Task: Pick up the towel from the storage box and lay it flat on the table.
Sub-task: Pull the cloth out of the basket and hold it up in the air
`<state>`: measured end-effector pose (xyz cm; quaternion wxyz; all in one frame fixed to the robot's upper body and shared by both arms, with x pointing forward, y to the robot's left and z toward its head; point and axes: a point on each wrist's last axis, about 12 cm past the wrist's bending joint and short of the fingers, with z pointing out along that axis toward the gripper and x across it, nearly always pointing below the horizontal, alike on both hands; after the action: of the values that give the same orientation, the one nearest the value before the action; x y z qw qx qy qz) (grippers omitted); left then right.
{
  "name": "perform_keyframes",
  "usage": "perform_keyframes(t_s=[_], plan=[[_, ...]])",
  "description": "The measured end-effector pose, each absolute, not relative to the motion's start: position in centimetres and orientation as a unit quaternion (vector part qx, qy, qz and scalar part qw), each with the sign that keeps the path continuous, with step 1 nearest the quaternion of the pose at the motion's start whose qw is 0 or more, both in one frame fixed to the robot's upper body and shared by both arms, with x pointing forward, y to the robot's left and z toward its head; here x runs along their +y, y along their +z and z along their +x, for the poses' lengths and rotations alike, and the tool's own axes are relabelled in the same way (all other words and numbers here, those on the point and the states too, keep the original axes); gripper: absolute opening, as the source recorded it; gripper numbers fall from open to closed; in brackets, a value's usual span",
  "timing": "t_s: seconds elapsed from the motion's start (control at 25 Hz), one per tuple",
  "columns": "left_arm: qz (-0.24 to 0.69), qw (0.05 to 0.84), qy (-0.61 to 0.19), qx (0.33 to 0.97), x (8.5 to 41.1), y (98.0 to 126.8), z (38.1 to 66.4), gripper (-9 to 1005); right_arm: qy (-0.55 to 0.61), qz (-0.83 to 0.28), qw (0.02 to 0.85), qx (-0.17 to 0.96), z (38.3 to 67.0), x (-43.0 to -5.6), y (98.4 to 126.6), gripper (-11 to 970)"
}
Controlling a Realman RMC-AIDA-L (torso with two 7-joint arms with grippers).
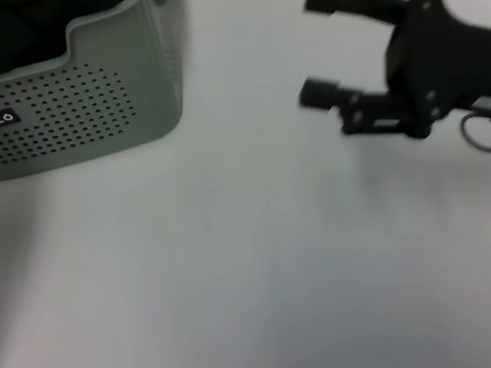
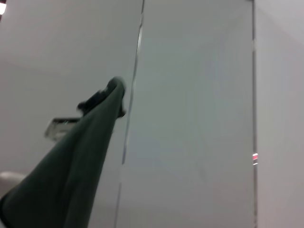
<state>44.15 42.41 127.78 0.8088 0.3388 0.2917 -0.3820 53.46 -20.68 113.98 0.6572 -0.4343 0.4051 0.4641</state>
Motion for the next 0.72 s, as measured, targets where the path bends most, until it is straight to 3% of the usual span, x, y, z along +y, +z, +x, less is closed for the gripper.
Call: perform_keyframes(t_s=[0.52, 0.72], plan=[[0.366, 0.774, -0.415, 0.309, 40.0, 127.3, 46.2, 43, 0.414, -0.488, 0.642, 0.421, 53.2, -18.9, 111.5, 791], [0.358, 0.767, -0.43, 0.314, 39.0, 126.5, 47.4, 46, 0.327, -0.529, 0.667, 0.411, 52.4, -17.9, 109.1, 791]])
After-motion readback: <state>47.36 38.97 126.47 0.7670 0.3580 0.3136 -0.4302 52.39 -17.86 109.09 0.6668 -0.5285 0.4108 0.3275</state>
